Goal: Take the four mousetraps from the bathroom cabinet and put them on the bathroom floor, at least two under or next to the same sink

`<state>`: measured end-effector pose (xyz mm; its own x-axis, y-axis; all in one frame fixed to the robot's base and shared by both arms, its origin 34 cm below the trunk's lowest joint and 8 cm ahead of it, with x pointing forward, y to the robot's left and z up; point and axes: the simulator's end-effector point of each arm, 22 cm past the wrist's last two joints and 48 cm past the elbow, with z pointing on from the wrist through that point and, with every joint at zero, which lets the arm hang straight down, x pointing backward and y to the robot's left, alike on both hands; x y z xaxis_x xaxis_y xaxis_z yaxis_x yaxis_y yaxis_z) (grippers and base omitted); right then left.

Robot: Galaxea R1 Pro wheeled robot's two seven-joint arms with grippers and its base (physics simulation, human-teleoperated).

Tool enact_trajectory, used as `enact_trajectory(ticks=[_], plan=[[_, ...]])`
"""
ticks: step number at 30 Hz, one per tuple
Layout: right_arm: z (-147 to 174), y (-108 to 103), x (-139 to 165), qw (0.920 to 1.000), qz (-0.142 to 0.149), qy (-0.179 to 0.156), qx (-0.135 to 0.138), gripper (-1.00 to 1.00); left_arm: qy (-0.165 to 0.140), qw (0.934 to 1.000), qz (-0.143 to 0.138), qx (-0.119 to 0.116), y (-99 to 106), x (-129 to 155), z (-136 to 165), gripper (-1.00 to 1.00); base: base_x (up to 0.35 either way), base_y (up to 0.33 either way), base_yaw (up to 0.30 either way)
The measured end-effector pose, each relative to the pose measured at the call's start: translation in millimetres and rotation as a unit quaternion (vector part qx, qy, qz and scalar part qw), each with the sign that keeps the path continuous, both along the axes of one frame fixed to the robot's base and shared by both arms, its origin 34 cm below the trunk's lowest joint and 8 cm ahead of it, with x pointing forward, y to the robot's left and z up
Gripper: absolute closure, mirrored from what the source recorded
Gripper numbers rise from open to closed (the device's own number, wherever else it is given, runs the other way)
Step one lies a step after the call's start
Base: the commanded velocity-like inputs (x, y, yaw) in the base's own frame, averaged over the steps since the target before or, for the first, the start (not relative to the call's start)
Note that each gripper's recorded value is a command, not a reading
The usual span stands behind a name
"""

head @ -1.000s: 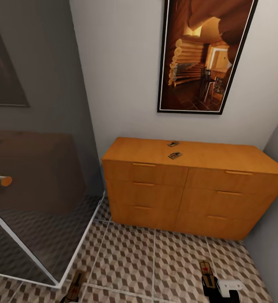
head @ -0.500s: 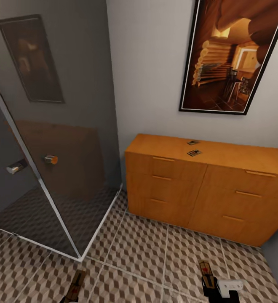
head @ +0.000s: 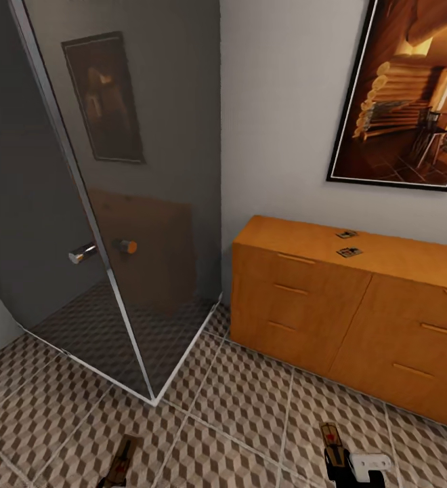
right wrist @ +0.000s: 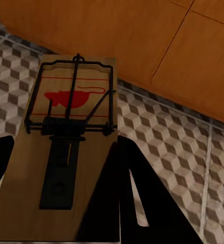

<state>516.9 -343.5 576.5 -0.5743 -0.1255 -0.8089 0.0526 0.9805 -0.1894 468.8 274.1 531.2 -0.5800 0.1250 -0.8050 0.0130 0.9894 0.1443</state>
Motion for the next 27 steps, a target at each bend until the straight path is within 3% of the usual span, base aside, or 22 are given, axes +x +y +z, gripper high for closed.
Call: enact_trajectory(ticks=[8,27], plan=[[0.3,-0.2,0.2,1.0,0.0,-0.001,0.0,1.0,0.005,0.9999,0.0,0.01,14.0,-1.3,-1.2,1.0,0.0,0.0,0.286],[-1.6,0.9,-1.7,1.0,0.0,0.002,0.001,1.0,0.006,0.9999,-0.001,0.01,15.0,-1.7,-1.6,1.0,0.0,0.0,0.287]])
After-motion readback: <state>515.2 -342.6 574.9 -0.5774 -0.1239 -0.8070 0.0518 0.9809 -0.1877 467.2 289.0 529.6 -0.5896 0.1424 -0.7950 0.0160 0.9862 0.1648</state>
